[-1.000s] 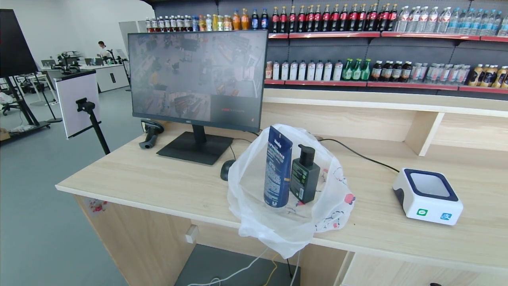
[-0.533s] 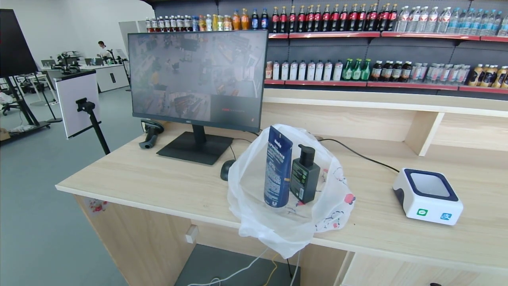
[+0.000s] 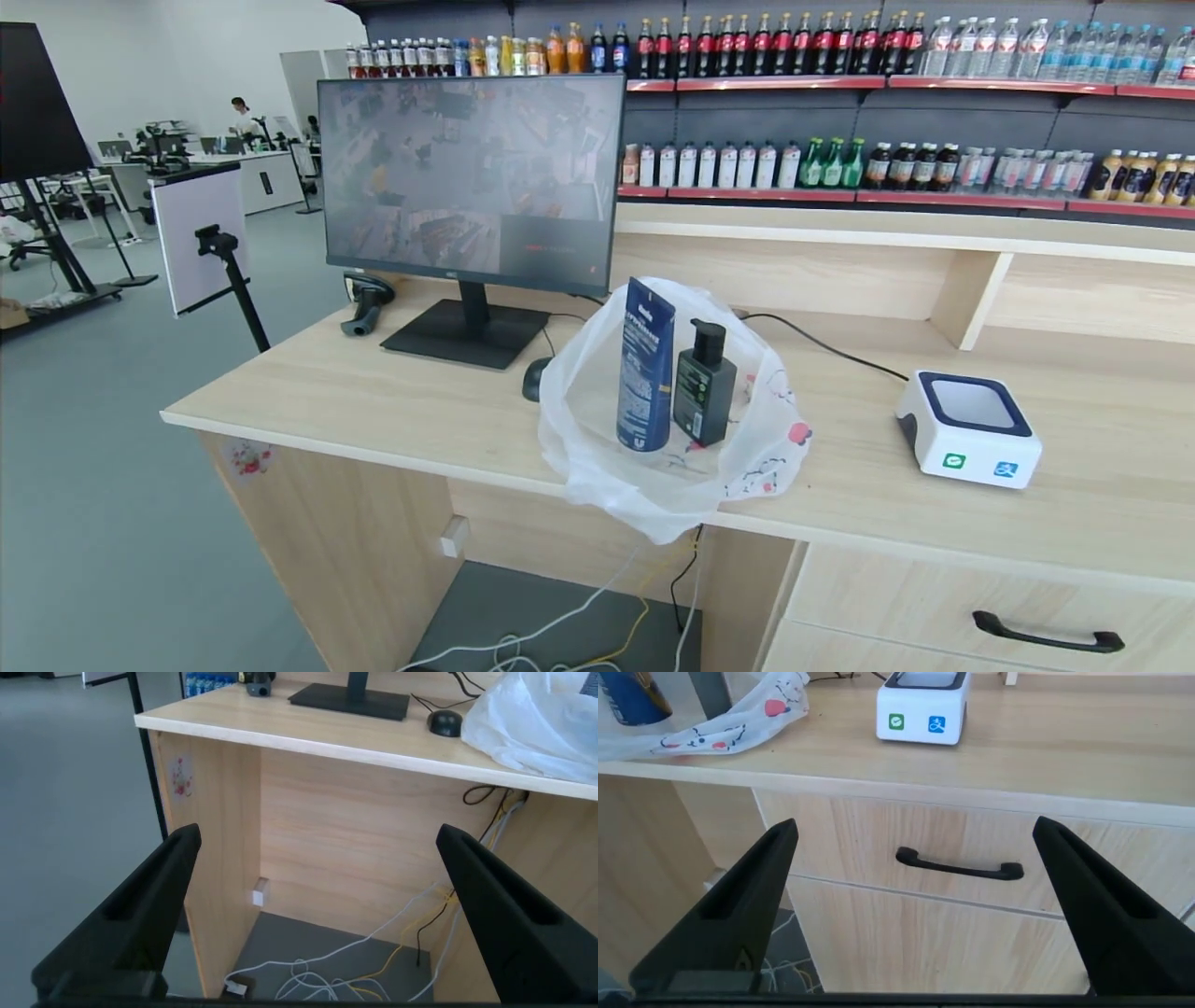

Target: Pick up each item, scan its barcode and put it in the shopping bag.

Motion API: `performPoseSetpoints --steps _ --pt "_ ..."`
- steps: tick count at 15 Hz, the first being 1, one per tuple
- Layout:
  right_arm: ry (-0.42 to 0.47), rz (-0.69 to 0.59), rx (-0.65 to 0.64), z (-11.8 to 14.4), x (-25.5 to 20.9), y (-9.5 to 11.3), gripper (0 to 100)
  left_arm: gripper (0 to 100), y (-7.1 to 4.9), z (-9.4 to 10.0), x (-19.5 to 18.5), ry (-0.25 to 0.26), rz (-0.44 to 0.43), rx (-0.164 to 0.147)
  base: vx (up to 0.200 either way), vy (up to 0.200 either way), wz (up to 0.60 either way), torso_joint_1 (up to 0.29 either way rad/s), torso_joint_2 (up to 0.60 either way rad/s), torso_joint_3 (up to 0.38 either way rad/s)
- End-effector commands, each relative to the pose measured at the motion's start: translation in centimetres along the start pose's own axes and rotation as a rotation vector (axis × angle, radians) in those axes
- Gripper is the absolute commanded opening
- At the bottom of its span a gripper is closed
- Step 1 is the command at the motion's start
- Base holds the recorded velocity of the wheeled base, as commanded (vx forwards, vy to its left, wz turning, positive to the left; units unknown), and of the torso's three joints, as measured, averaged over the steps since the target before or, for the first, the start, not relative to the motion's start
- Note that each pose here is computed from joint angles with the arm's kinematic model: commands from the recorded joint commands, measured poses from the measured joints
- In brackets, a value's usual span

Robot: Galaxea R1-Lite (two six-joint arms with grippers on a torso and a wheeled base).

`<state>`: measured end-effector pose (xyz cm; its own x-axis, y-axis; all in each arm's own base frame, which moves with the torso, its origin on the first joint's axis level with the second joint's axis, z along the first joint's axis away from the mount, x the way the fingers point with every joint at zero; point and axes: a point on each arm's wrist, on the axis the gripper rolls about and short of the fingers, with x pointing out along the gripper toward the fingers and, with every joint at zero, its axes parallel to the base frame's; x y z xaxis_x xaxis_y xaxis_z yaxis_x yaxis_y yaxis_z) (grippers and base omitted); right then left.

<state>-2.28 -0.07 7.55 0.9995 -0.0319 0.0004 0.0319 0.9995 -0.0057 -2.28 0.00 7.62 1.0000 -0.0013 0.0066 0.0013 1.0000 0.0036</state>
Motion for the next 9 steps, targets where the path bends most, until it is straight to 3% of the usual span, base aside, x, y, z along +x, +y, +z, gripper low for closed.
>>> performPoseSetpoints --steps 1,2,9 --pt "0.0 0.001 0.0 0.0 0.0 0.0 100 100 0.0 -0.03 0.0 0.002 0.0 -0.001 -0.2 0.0 0.0 -0.002 0.01 -0.002" --pt "-0.001 0.001 0.004 0.01 0.0 0.0 100 100 0.0 -0.03 0.0 0.002 0.0 0.001 0.0 0.0 0.0 0.0 0.0 0.0" --pt "-0.001 0.006 0.006 0.01 0.0 -0.01 100 100 0.0 -0.04 0.0 0.004 0.001 0.004 0.0 0.0 -0.6 0.003 0.0 0.004"
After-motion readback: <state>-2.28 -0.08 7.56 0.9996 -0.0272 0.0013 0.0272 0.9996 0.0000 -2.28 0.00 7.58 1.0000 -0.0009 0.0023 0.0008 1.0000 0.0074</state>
